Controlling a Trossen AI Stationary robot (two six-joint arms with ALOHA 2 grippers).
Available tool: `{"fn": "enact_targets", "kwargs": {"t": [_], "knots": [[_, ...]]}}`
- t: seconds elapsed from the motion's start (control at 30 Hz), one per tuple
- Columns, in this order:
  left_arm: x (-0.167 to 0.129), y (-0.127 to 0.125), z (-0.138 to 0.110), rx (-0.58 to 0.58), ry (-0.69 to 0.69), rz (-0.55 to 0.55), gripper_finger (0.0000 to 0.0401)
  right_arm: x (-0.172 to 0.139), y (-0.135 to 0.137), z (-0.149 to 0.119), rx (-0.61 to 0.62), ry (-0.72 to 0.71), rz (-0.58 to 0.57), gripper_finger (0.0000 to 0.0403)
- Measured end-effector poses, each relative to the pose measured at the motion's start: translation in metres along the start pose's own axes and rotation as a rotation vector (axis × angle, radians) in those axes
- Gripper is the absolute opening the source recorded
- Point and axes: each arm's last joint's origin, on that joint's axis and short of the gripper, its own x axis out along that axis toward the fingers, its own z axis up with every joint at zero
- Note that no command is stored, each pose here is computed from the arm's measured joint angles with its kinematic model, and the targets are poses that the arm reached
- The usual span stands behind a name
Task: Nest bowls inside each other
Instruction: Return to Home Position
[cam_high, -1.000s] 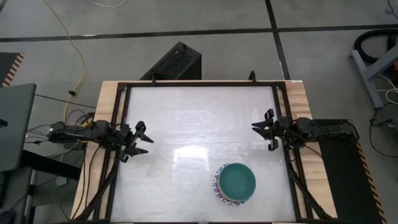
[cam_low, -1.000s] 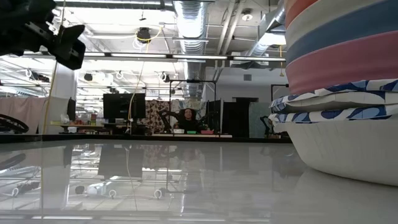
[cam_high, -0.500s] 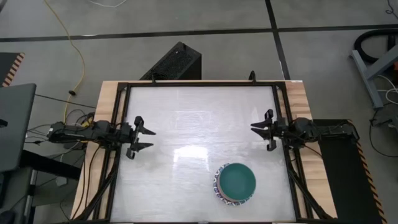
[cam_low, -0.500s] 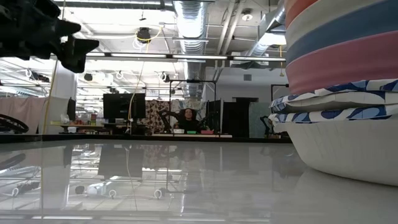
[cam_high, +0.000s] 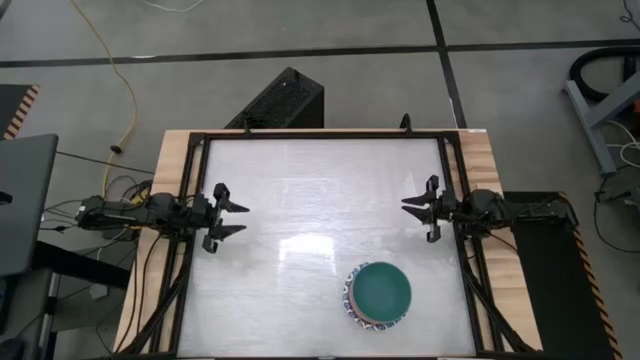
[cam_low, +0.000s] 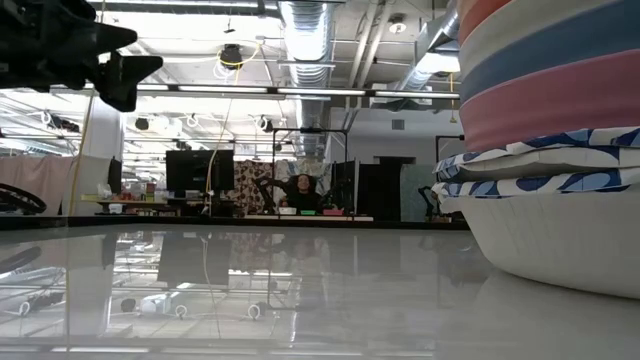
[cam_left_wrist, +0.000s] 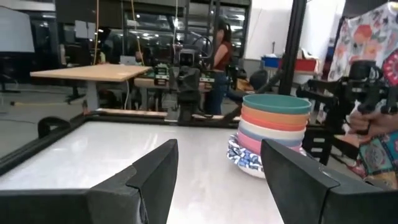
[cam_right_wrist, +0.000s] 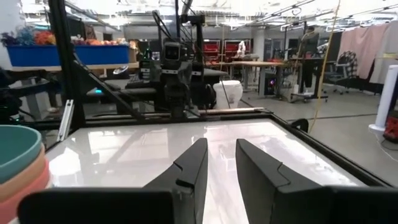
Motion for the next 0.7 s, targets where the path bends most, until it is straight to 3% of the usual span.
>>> {"fn": "enact_targets", "kwargs": {"t": [0.43,0.7], "knots": [[-0.001,0.001,-0.016,-0.011,0.166,0.017,0.022,0.0,-0.001,-0.002,-0.012,0.024,-0.008,0.0105],[-0.001,0.001,-0.017,-0.019,0.178,0.004,0.022,0.0,-0.001,-0.003,-0.013,0.028,-0.008,0.0105]]}}
